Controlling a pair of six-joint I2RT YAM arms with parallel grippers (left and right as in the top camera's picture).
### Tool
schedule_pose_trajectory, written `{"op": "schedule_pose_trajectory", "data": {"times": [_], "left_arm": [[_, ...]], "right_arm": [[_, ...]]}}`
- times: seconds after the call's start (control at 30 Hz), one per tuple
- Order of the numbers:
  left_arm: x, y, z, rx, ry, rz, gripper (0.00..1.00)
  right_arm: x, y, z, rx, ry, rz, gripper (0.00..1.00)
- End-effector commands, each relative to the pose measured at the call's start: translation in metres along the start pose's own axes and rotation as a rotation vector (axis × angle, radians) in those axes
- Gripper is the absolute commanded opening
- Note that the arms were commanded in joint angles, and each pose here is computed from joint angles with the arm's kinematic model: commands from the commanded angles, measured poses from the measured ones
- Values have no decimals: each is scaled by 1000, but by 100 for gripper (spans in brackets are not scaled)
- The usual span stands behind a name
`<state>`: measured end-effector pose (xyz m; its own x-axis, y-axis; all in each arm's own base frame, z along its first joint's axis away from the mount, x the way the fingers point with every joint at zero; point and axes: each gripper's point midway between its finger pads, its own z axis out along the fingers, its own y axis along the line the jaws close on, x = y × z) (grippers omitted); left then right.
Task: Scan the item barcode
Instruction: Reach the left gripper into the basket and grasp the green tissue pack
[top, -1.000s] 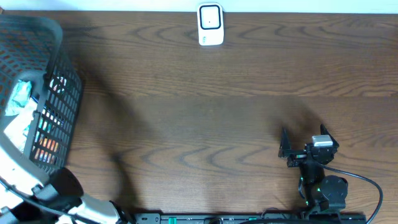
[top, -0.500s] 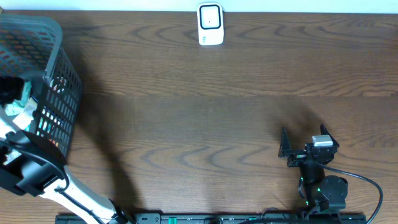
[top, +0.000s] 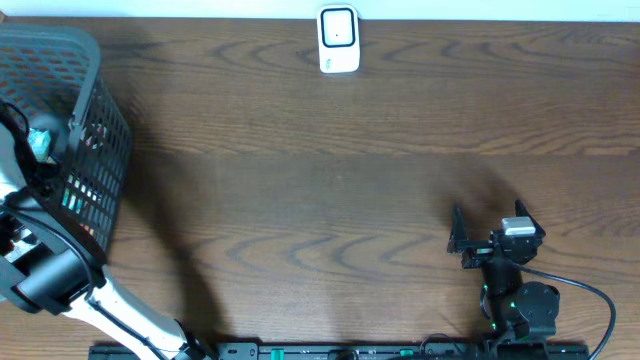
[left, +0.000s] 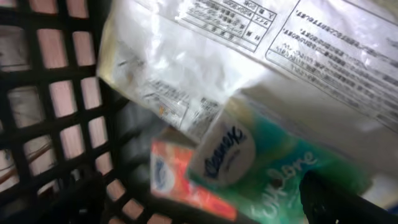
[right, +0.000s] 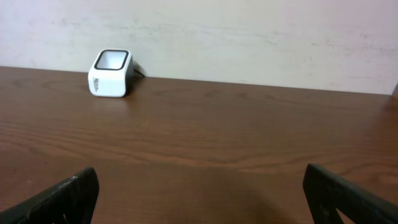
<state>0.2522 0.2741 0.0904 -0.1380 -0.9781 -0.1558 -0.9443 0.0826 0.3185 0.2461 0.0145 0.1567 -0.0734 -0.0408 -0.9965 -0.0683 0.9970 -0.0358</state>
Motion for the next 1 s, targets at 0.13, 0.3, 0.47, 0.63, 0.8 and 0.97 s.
{"op": "schedule_pose_trajectory", "data": {"times": [0.13, 0.3, 0.47, 0.63, 0.8, 0.97], "left_arm": [[-1, -13, 31, 21, -40, 72, 100], [-8, -22, 33, 53, -78, 131, 94], [-11, -25, 32, 65, -88, 126, 91], [-12, -29, 28, 89, -86, 122, 73], [-10, -29, 31, 88, -75, 125, 65], [-5, -28, 39, 79, -64, 129, 52]], "right_arm": [[1, -2, 0, 8, 1, -9, 99], [1, -2, 0, 8, 1, -9, 99], [1, -2, 0, 8, 1, -9, 99], [1, -2, 0, 8, 1, -9, 99], [1, -2, 0, 8, 1, -9, 99], [1, -2, 0, 8, 1, -9, 99]]}}
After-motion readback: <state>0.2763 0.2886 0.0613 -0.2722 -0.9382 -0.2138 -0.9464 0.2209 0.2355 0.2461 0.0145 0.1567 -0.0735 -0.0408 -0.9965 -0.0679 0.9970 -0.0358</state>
